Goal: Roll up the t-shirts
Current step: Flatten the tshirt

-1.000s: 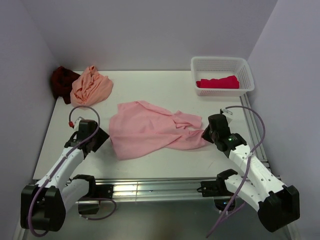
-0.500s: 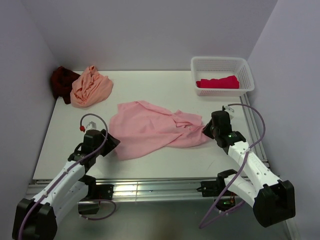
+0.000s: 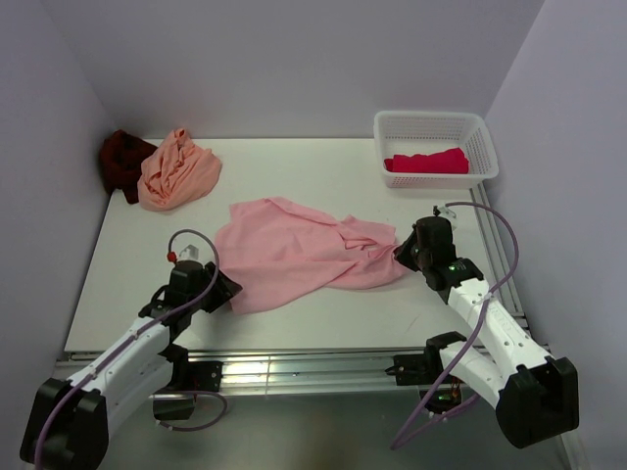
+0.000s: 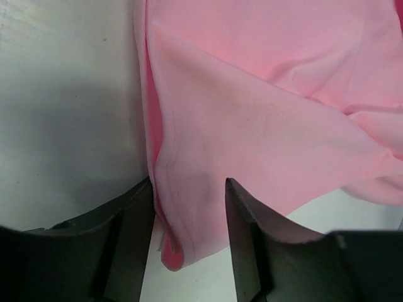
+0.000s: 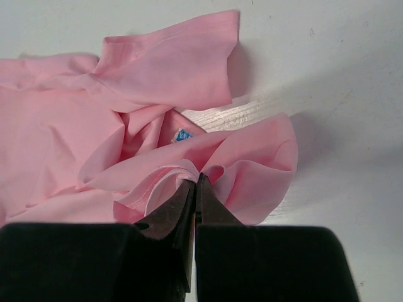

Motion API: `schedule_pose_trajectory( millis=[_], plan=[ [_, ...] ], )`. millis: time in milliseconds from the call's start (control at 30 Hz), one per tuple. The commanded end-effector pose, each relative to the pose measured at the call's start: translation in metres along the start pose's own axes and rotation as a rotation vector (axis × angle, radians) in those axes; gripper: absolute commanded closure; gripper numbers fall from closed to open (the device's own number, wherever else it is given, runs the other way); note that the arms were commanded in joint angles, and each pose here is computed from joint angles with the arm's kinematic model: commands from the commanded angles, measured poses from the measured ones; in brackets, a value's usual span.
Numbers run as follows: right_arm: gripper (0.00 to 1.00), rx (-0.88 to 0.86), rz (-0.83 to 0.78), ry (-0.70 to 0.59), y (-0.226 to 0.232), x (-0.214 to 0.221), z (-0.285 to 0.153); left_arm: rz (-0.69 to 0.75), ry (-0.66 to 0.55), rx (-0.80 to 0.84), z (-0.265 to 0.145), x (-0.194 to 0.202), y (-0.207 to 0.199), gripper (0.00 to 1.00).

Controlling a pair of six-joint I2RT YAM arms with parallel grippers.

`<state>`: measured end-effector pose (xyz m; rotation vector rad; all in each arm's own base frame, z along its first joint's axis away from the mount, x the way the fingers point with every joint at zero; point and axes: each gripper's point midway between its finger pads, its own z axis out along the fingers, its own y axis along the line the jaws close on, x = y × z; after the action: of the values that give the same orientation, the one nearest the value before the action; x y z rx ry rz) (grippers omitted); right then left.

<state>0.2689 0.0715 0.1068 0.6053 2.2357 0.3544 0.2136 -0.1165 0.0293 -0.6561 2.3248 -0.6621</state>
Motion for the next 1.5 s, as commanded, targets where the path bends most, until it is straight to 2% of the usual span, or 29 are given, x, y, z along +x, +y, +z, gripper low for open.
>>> schedule_pose_trajectory(
  millis=[0, 300, 400, 533, 600, 700, 833, 1000, 1167, 1267, 1400, 1433, 1467],
  plan=[
    [1.00, -0.031, -0.008, -0.034, 0.006, -0.010, -0.003, -0.007, 0.046, 0.021, -0.002, 0.015, 0.001, 0.48],
    [1.00, -0.021, -0.018, -0.021, 0.004, -0.007, -0.001, -0.028, 0.080, 0.010, -0.011, 0.036, 0.010, 0.50],
    [1.00, -0.032, -0.013, -0.020, 0.005, -0.005, -0.001, -0.030, 0.079, 0.035, -0.012, 0.037, 0.007, 0.59],
    [1.00, -0.031, -0.013, -0.009, 0.003, -0.002, 0.001, -0.012, 0.095, 0.058, -0.012, 0.039, 0.004, 0.80],
    [1.00, -0.033, -0.014, -0.001, 0.003, 0.001, 0.002, -0.007, 0.108, 0.058, -0.011, 0.041, 0.004, 0.87],
    [1.00, -0.033, -0.021, 0.007, 0.003, 0.003, 0.003, -0.009, 0.135, 0.083, -0.012, 0.045, -0.002, 0.82],
    [1.00, -0.042, -0.031, 0.012, 0.004, 0.003, 0.003, -0.025, 0.155, 0.077, -0.014, 0.050, -0.002, 0.62],
    [1.00, -0.046, -0.033, 0.018, 0.006, 0.003, 0.003, -0.037, 0.170, 0.034, -0.014, 0.056, 0.006, 0.61],
    [1.00, -0.045, -0.034, 0.025, 0.006, 0.004, 0.004, -0.030, 0.210, 0.033, -0.017, 0.067, 0.004, 0.63],
    [1.00, -0.046, -0.032, 0.028, 0.006, 0.005, 0.005, -0.024, 0.232, 0.051, -0.021, 0.071, -0.003, 0.68],
    [1.00, -0.050, -0.032, 0.031, 0.007, 0.005, 0.006, -0.013, 0.207, 0.051, -0.024, 0.066, -0.008, 0.82],
    [1.00, -0.053, -0.032, 0.032, 0.008, 0.005, 0.005, -0.014, 0.189, 0.044, -0.023, 0.063, -0.008, 0.91],
    [1.00, -0.052, -0.032, 0.035, 0.008, 0.006, 0.005, -0.017, 0.186, 0.037, -0.023, 0.062, -0.007, 0.91]
  ],
)
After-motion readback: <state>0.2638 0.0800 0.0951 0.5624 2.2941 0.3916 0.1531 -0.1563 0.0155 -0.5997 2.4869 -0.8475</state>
